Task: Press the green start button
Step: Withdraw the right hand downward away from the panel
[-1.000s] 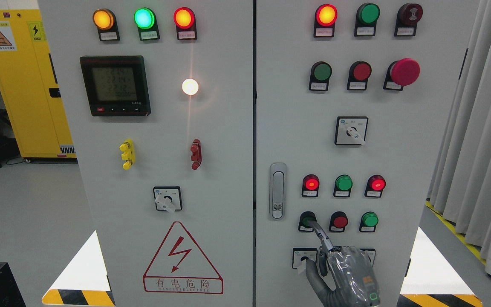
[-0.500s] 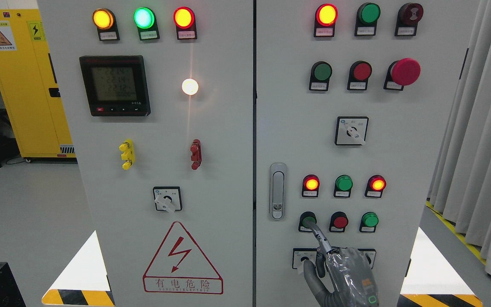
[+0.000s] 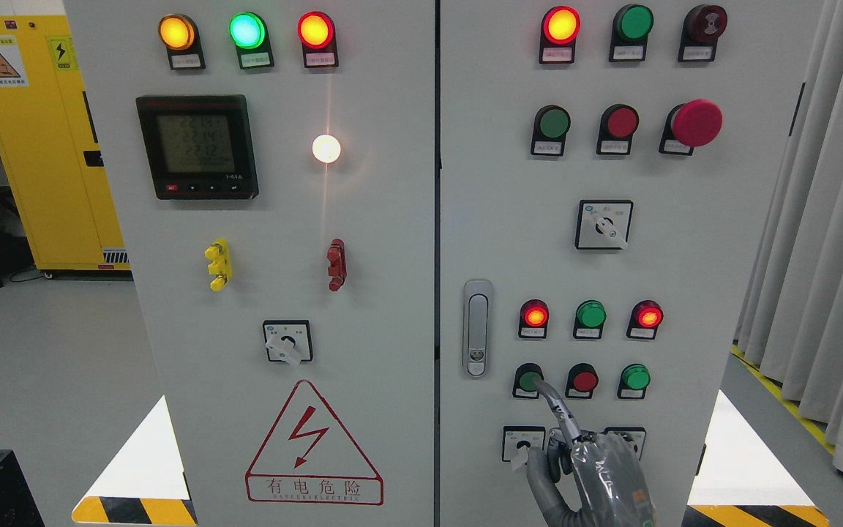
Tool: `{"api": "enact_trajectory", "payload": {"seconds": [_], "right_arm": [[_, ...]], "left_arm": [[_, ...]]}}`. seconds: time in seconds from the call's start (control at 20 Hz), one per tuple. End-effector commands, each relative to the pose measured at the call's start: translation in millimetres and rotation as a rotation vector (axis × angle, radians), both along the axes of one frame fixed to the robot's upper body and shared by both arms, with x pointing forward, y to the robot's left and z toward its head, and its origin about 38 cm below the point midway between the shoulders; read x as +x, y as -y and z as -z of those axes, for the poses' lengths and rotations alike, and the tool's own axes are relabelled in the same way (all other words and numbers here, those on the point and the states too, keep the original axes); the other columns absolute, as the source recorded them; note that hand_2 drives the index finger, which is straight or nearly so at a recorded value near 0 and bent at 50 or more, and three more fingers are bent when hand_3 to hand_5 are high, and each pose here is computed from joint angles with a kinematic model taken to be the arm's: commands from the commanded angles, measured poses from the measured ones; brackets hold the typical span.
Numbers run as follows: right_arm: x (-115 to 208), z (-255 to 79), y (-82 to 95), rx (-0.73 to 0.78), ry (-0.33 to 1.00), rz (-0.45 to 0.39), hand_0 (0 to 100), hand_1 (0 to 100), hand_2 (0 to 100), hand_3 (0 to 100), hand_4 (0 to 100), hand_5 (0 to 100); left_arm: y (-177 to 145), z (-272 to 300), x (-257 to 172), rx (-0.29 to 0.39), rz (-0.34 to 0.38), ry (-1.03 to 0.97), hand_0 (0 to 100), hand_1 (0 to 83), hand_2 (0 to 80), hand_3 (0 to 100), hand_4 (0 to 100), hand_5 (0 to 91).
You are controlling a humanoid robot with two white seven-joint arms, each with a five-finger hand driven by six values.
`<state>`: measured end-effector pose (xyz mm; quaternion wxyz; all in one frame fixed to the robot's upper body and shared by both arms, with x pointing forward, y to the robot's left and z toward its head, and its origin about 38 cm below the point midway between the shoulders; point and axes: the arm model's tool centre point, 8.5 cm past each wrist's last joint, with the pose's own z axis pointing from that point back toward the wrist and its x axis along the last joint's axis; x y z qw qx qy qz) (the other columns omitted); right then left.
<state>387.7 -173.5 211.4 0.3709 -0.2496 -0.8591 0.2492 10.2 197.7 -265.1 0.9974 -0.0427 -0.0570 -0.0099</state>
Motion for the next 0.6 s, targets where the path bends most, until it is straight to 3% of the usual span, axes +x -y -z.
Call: {"api": "enact_trajectory", "payload": {"seconds": [0.0, 0.05, 0.1, 0.15, 0.25, 0.35, 0.55], "right_arm": [[-29.0, -11.6, -13.0, 0.318, -0.015, -0.202, 86, 85, 1, 32, 42, 48], [-32.1, -9.6, -12.9, 0.357, -0.026, -0.220, 86, 84, 0, 31, 40, 45], [-34.8, -6.7, -13.4, 0.389, -0.040, -0.236, 87, 83, 0, 22, 29, 31], [-36.9, -4.3, -14.4, 0.415, -0.054, -0.253, 87, 83, 0, 20, 27, 30], [-41.6, 3.2, -18.0, 0.438, -0.098, -0.300, 90, 81, 0, 4, 10, 12], [-46.1, 6.0, -17.7, 0.481, -0.121, -0.333, 92, 79, 0, 0, 0, 0], [-54.9, 10.7, -21.3, 0.516, -0.148, -0.363, 90, 78, 0, 0, 0, 0]], "left_arm": [[0.0, 0.0, -0.3, 0.003, -0.001, -0.001, 12, 55.6, 0.0, 0, 0, 0.0], [0.1, 0.0, -0.3, 0.001, -0.001, -0.001, 12, 55.6, 0.0, 0, 0, 0.0], [0.1, 0.0, -0.3, 0.001, -0.001, -0.001, 12, 55.6, 0.0, 0, 0, 0.0], [-0.9, 0.0, -0.3, 0.003, -0.001, -0.001, 12, 55.6, 0.0, 0, 0, 0.0], [-0.9, 0.0, -0.3, 0.003, -0.001, -0.001, 12, 55.6, 0.0, 0, 0, 0.0], [0.1, 0.0, 0.7, 0.001, -0.001, 0.000, 12, 55.6, 0.0, 0, 0, 0.0], [0.1, 0.0, -0.3, 0.001, -0.001, -0.001, 12, 55.6, 0.0, 0, 0, 0.0]]}}
